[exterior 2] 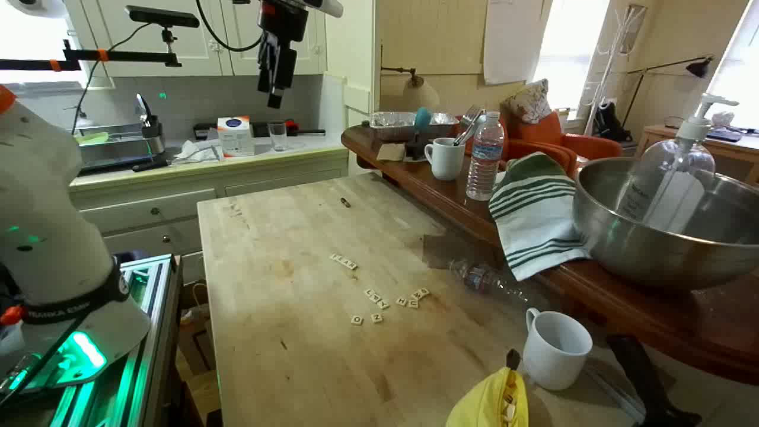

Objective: Spell the word 'Teal'.

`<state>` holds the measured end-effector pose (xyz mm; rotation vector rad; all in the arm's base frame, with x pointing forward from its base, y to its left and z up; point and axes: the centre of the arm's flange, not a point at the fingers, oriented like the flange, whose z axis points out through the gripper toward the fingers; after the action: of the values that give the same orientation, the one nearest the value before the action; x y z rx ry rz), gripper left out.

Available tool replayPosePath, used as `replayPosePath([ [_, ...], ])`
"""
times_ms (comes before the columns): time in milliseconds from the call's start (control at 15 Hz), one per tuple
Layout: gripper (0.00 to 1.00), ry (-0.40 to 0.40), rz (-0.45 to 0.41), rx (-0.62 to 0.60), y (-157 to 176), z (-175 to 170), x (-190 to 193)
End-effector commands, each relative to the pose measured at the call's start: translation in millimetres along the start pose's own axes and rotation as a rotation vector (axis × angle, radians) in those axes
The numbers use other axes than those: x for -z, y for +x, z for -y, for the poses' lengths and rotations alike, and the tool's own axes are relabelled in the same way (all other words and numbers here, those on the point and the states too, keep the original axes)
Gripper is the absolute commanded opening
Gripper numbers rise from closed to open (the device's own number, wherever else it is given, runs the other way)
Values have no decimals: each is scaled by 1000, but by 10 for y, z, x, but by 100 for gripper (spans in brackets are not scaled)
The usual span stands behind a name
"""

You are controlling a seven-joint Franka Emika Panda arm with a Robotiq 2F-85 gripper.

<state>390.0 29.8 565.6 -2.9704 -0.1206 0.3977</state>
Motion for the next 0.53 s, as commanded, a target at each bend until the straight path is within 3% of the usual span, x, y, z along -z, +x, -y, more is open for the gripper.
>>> replayPosePath([
  [0, 100, 0, 0, 0, 0, 0, 0],
  [333, 100, 0, 0, 0, 0, 0, 0],
  [467, 100, -20, 6, -13, 110, -19, -262],
])
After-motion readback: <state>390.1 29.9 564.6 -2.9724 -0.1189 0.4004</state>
